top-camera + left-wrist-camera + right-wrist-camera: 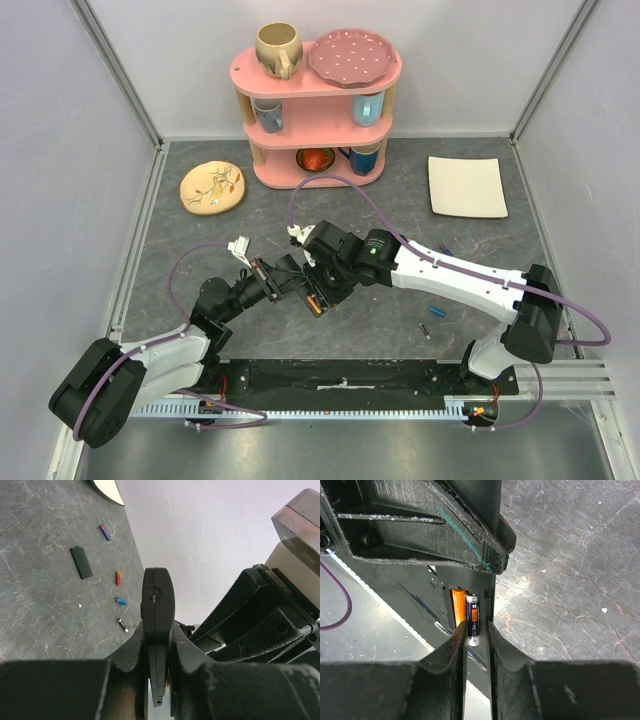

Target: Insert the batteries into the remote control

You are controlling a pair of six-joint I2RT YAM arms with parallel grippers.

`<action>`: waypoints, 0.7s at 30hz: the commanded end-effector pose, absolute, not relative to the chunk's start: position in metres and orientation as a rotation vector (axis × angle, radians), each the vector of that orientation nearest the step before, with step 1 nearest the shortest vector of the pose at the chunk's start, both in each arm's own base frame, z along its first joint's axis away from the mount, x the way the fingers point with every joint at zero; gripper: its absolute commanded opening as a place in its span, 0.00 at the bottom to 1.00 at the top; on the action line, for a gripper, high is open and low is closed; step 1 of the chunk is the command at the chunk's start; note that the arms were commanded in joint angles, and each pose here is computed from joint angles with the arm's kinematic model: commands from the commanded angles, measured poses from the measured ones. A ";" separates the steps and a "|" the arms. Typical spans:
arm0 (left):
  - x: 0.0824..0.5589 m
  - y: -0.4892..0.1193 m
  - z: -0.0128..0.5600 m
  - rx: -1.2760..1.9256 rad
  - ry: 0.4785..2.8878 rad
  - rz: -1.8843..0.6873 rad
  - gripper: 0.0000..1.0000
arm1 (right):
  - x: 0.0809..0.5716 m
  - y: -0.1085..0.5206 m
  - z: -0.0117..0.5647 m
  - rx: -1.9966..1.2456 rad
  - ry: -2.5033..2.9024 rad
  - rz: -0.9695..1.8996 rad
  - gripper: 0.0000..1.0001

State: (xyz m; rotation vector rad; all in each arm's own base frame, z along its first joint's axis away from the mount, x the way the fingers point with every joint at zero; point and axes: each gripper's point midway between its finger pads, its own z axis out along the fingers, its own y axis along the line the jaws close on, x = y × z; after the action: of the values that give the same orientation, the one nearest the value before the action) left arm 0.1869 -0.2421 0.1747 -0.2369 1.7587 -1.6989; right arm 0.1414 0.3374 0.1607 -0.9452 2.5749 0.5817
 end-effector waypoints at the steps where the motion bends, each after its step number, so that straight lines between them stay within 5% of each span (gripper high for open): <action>1: 0.177 -0.246 0.201 -0.176 1.671 -1.784 0.02 | 0.160 0.336 0.170 -0.898 2.523 0.541 0.26; 21: 0.179 -0.245 0.190 -0.194 1.698 -1.757 0.02 | 0.158 0.337 0.178 -0.899 2.513 0.569 0.32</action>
State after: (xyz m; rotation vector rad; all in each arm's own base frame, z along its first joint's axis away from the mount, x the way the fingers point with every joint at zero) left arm 0.1862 -0.2430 0.1759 -0.2307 1.7534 -1.7042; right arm 0.1432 0.3359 0.1603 -0.9383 2.5773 0.5727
